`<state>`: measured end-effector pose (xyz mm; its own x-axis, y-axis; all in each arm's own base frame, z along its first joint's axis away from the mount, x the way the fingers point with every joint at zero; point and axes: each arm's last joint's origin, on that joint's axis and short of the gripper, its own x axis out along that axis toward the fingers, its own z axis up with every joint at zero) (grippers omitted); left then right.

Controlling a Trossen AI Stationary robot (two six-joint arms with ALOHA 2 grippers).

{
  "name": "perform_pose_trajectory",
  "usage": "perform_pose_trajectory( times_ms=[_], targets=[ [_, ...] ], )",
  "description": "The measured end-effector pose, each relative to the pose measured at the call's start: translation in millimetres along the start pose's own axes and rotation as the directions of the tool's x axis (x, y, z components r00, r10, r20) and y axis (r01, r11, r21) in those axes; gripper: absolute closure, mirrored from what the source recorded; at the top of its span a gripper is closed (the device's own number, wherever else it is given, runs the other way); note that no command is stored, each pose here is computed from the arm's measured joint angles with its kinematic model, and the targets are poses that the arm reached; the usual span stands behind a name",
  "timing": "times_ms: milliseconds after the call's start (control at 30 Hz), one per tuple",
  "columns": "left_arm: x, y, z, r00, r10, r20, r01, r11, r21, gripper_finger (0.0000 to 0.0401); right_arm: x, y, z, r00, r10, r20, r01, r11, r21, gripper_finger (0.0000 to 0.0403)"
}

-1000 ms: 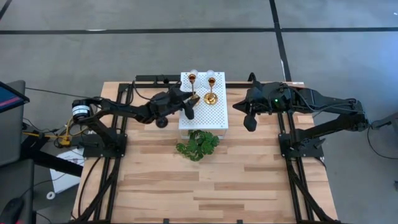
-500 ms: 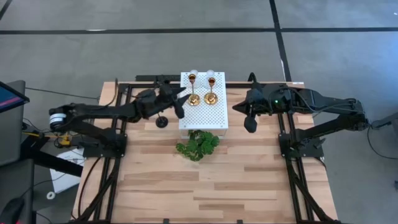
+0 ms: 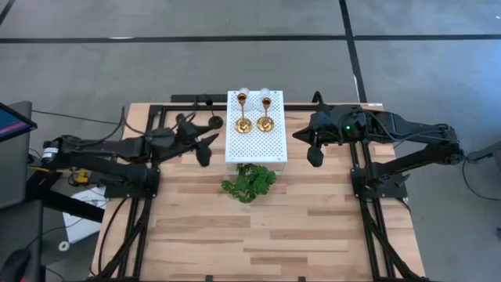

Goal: Pick & Place candle stick holders
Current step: Put the bottom black candle holder on the shelf

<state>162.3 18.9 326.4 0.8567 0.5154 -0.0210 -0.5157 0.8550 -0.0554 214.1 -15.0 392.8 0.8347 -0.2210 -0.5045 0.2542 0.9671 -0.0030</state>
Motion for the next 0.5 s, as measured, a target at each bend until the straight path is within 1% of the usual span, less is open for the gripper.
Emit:
perform_pose_trajectory(
  times_ms=[133,333,500],
  targets=[
    [-11.8,-5.0,-8.3,0.996,-0.011,-0.084,0.006,0.998,-0.059,0.0264,0.0,-0.1,0.0,1.0,0.0,0.0,0.0,1.0,0.0,0.0403],
    [-19.7,-12.0,-21.1,0.98,-0.033,-0.194,0.008,0.992,-0.129,0.0283,0.0,-0.1,0.0,1.0,0.0,0.0,0.0,1.0,0.0,0.0403],
    [-27.7,-13.8,-32.8,0.96,0.019,-0.28,-0.06,0.988,-0.141,0.0311,0.0,-0.1,0.0,1.0,-0.001,0.0,0.001,1.0,0.0,0.0403]
  ],
)
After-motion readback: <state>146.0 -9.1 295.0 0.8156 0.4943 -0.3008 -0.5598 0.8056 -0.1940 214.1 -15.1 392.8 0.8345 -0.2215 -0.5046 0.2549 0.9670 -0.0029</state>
